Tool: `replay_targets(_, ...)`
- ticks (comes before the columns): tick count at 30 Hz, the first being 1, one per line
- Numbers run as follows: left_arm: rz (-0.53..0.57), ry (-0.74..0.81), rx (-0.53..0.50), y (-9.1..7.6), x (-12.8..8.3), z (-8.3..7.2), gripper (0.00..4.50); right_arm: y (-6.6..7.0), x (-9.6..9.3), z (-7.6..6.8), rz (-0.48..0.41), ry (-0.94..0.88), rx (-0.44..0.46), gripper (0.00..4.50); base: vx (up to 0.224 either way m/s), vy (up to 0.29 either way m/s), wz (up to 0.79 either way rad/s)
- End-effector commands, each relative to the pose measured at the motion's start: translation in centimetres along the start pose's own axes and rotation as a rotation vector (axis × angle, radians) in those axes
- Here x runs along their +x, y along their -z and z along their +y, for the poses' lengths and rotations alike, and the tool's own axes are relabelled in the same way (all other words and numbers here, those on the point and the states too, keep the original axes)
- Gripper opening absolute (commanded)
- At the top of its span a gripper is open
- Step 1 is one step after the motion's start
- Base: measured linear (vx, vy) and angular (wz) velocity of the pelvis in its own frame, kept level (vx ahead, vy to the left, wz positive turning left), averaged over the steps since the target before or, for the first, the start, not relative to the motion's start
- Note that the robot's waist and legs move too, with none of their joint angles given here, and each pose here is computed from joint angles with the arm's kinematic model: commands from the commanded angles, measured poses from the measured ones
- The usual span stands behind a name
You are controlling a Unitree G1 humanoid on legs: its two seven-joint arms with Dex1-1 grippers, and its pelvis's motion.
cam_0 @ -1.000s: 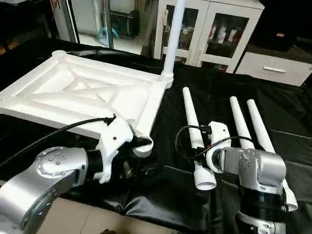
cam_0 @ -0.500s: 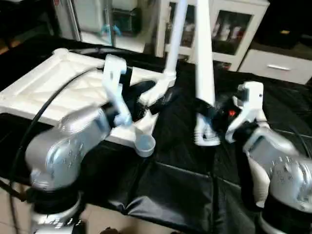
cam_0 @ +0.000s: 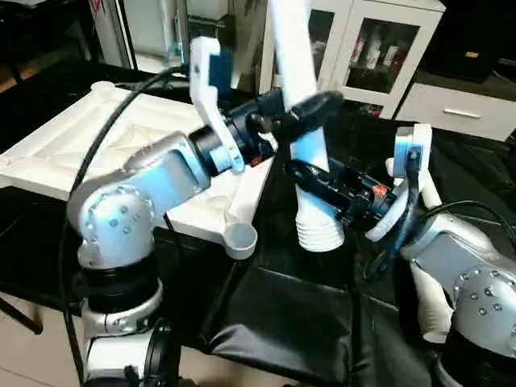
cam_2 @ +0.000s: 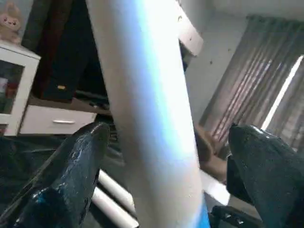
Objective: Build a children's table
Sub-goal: Pick table leg
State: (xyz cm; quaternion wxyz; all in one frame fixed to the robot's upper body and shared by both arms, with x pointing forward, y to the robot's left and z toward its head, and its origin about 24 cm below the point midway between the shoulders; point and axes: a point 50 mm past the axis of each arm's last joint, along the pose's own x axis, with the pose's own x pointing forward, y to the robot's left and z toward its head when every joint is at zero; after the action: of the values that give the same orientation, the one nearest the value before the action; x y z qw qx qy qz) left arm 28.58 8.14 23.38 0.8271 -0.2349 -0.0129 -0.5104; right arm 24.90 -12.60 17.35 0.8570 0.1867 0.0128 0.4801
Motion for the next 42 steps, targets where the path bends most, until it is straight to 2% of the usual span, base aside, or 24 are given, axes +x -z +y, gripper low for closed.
replay_targets(1, -0.001, 0.026, -0.008, -0.4, 0.3, -0.4, 4.5, -0.4, 0.2, 0.2, -0.014, -0.038, -0.011, 1.84, 0.0, 0.0, 0.0)
replay_targets(8, 0.009, 0.044, -0.06, 0.1, 0.0, -0.1, 4.5, 0.0, 0.1, 0.5, 0.019, -0.13, 0.03, 1.84, 0.0, 0.0, 0.0)
replay_targets(14, 0.082, 0.145, -0.043, 0.6, -0.6, -0.4, 4.5, 0.7, -0.4, 0.4, 0.057, -0.23, 0.113, 1.84, 0.0, 0.0, 0.0)
replay_targets(18, 0.098, 0.132, -0.017, 0.4, -0.8, -0.3, 4.5, 0.7, -0.4, -0.1, 0.062, -0.205, 0.091, 1.84, 0.0, 0.0, 0.0)
replay_targets(21, 0.065, 0.029, 0.006, 0.1, -0.6, 0.6, 4.5, 0.7, 0.4, -1.1, 0.059, -0.067, -0.042, 1.84, 0.0, 0.0, 0.0)
replay_targets(23, 0.03, -0.031, -0.021, -0.2, -0.2, 1.2, 4.5, 1.0, 1.0, -1.1, 0.083, -0.014, -0.15, 1.84, 0.0, 0.0, 0.0)
replay_targets(25, -0.014, -0.063, -0.048, -0.6, 0.2, 1.5, 4.5, 1.4, 1.8, -0.9, 0.099, 0.029, -0.305, 1.84, 0.0, 0.0, 0.0)
replay_targets(26, -0.026, -0.068, -0.055, -0.7, 0.3, 1.5, 4.5, 1.5, 2.1, -0.7, 0.097, 0.03, -0.348, 1.84, 0.0, 0.0, 0.0)
replay_targets(29, -0.044, -0.087, -0.07, -0.8, 0.6, 1.6, 4.5, 1.5, 2.4, -0.6, 0.088, 0.05, -0.38, 1.84, 0.0, 0.0, 0.0)
replay_targets(30, -0.072, -0.191, -0.096, -0.9, 1.2, 2.6, 4.5, 1.5, 3.1, -0.7, 0.084, 0.123, -0.522, 1.84, 0.0, 0.0, 0.0)
replay_targets(31, -0.083, -0.23, -0.104, -1.0, 1.4, 2.9, 4.5, 1.6, 3.3, -0.8, 0.079, 0.152, -0.571, 1.84, 0.0, 0.0, 0.0)
replay_targets(33, -0.105, -0.307, -0.115, -1.1, 1.6, 3.6, 4.5, 1.6, 3.6, -1.0, 0.064, 0.21, -0.651, 1.84, 0.0, 0.0, 0.0)
replay_targets(36, -0.165, -0.387, -0.136, -1.7, 1.6, 4.4, 4.5, 1.9, 4.0, -1.3, 0.04, 0.294, -0.715, 1.84, 0.0, 0.0, 0.0)
replay_targets(38, -0.186, -0.407, -0.159, -1.8, 1.6, 4.5, 4.33, 2.0, 4.2, -1.0, 0.021, 0.326, -0.763, 1.84, 0.0, 0.0, 0.0)
replay_targets(42, -0.199, -0.416, -0.172, -1.7, 1.7, 4.4, 4.12, 2.0, 4.5, -0.7, 0.015, 0.331, -0.919, 1.84, 0.0, 0.0, 0.0)
